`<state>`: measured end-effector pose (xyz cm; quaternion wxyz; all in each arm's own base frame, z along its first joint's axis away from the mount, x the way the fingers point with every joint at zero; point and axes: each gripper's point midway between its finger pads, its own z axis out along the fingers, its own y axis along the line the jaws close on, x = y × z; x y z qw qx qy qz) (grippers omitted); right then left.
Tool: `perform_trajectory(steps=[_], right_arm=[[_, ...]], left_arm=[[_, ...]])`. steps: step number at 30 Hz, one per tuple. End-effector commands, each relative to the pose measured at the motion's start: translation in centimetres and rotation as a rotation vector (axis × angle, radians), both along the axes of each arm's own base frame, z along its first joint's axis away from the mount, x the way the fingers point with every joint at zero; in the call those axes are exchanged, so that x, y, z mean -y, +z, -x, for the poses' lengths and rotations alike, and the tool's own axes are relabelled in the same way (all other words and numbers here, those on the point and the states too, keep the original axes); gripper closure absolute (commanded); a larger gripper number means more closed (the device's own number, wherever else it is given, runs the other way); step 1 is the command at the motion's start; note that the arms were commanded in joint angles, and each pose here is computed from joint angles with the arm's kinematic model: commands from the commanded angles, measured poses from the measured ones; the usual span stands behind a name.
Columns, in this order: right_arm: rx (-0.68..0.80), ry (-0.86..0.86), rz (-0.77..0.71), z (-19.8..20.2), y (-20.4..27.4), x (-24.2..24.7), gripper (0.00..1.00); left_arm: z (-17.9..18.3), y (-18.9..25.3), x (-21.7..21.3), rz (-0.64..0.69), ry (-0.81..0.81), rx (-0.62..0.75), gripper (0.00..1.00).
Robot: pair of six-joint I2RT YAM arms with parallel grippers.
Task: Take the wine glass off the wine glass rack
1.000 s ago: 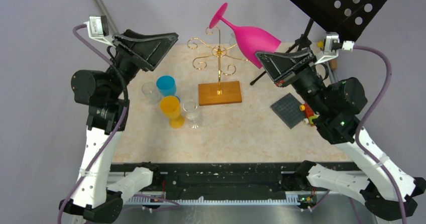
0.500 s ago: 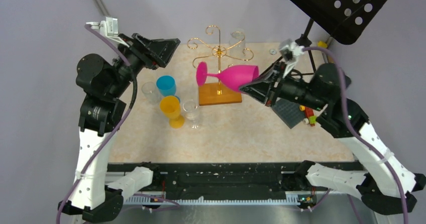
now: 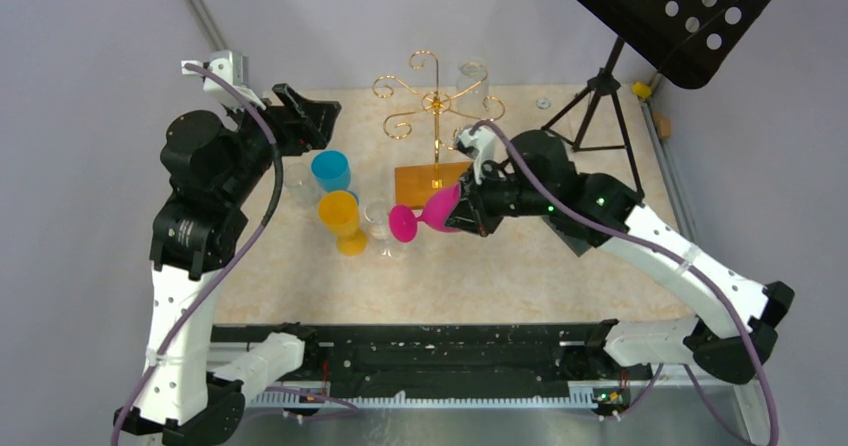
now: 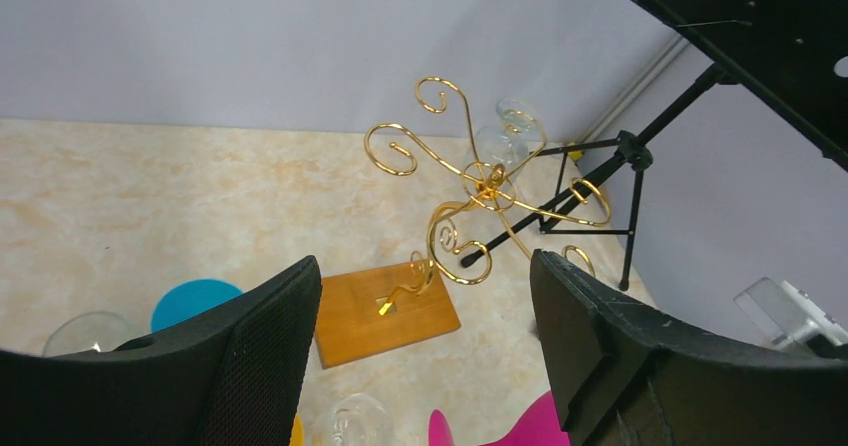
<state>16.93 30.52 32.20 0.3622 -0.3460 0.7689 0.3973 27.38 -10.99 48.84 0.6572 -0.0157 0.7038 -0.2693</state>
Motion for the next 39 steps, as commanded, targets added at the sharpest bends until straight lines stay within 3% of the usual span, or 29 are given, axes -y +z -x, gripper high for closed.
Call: perform_trajectory(steps=[1, 7, 19, 39], right_arm=[[0.051, -0.046, 0.185, -0.6, -2.0, -0.8, 1.0], [0.046, -0.149, 0.452, -2.3, -6.9, -1.7, 1.0], [0.03, -0.181, 0.641, -3.5, -12.1, -5.2, 1.0], [0.015, -0.176, 0.679, -4.4, -14.6, -7.2, 0.99]], left_arm=[[0.3, -0.3, -1.0, -0.044, 0.044, 0.015, 0.2], [0.4, -1.4, -2.0, -0.086, 0.087, -0.008, 0.2], [0.6, -2.2, -3.3, -0.122, 0.147, -0.008, 0.19], [0.8, -2.3, -3.5, -0.136, 0.152, 0.001, 0.18]])
